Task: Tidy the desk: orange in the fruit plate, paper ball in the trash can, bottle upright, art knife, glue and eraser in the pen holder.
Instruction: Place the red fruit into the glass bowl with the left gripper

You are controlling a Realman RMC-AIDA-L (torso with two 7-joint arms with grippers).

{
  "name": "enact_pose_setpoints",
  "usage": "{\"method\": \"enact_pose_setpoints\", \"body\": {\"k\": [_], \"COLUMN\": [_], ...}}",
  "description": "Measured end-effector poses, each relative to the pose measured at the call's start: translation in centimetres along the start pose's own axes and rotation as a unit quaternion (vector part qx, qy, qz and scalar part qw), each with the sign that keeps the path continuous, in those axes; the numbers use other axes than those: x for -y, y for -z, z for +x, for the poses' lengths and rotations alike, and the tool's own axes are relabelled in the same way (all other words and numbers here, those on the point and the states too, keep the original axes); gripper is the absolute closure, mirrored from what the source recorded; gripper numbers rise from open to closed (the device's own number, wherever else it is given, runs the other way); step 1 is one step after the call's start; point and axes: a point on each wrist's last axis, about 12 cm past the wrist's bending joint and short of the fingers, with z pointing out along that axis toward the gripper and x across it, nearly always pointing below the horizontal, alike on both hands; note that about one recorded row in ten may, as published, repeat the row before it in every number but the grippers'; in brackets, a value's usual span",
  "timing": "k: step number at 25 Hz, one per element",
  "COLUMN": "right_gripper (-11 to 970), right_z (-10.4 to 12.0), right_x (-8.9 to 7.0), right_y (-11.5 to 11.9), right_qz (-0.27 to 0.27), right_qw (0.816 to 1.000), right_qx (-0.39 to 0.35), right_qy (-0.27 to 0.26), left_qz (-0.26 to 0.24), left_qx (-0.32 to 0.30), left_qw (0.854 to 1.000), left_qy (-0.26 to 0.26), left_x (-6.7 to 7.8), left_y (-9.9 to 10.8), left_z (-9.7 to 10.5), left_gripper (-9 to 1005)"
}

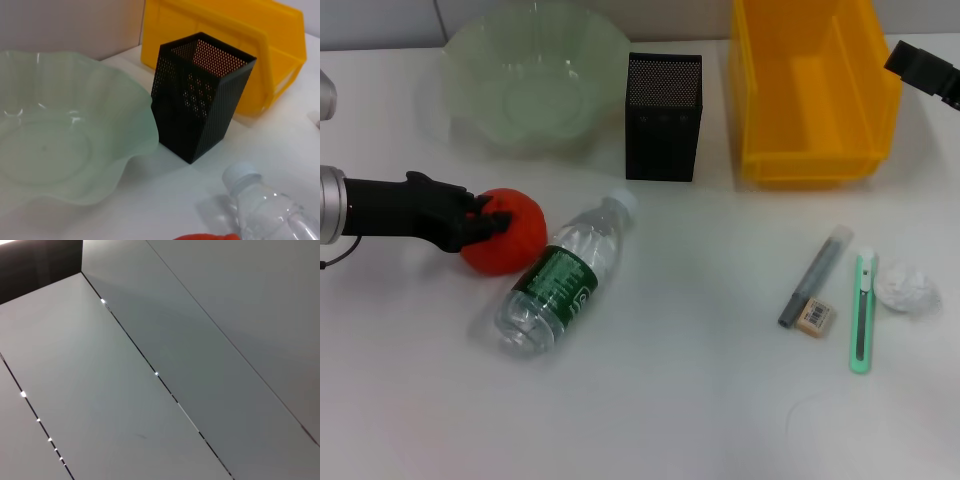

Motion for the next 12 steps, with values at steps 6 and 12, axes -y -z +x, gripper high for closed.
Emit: {"method": "enact_pose_setpoints", "body": {"k": [6,12], "right_gripper": [292,292], "right_z": [0.24,0.37], "right_x": [-0.19,-0.54], "right_y": [0.46,0.86], "right_qz": [0.002,-0.004], "right_qw": [1.000,1.000], "right_qx": [0.006,0.009], "right_qy": [-0.002,-0.002], "left_qz": [0.001,0.013], "left_qx": [0.006,0.034], "left_qw": [1.000,0.999], "left_qy": [0.002,0.008], "left_x": [-0.02,0.13], "left_y": [-0.08,0.47], "left_z": [-0.40,-0.85], "left_gripper": [733,831]}}
